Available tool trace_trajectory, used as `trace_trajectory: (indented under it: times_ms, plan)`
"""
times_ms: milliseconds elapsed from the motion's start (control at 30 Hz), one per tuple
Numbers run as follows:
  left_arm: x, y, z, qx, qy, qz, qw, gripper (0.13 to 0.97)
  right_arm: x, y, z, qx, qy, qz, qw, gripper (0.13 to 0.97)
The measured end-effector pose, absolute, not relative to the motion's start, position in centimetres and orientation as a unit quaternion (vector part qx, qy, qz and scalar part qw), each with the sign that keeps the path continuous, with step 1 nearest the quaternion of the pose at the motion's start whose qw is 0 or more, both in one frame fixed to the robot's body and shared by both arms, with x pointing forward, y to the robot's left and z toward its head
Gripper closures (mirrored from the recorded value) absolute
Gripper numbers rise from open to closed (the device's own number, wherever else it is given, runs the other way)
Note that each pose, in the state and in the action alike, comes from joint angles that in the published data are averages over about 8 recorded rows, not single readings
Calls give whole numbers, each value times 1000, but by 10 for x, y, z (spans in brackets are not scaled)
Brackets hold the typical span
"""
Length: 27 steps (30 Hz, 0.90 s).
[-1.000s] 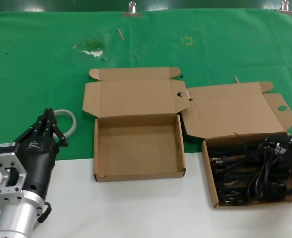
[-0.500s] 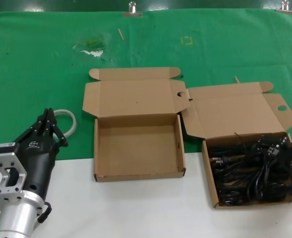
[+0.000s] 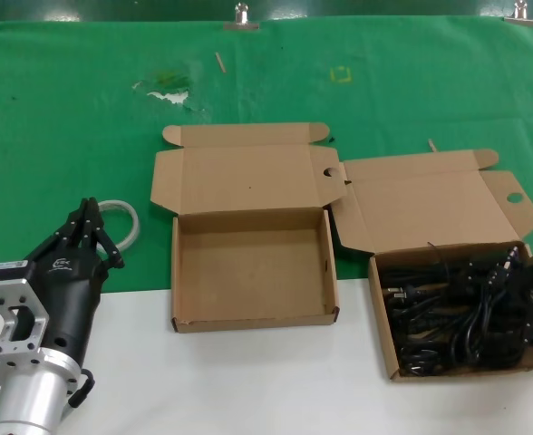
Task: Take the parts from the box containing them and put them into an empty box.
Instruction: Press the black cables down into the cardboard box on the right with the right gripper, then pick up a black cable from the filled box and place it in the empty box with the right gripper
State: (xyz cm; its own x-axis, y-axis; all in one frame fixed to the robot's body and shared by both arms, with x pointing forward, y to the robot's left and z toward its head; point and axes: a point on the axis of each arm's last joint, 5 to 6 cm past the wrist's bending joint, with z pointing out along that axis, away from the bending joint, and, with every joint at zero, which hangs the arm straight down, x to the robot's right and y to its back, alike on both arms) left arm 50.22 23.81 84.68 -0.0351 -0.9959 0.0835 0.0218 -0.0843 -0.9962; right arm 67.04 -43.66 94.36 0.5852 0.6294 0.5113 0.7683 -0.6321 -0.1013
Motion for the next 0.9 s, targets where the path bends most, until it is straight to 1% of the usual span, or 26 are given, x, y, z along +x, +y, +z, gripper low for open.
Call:
trace_trajectory:
  times_ms: [267,300,567,700,900]
  plan:
    - [502,238,847,-506,481,-535,476,941,671,-436,946,-876,-399,-221,156,471]
    - [502,238,847,-506,481,-535,476,941,672,-436,946,-876,-399,-222,156,471]
    - [502,238,847,-506,481,-535,476,941,674,-435,950,-876,-397,-226,154,687]
    - [502,238,847,-506,481,-535,476,941,675,-435,952,-877,-396,-226,153,687]
    - [502,238,847,-506,481,-535,476,941,675,-436,953,-878,-394,-226,151,804]
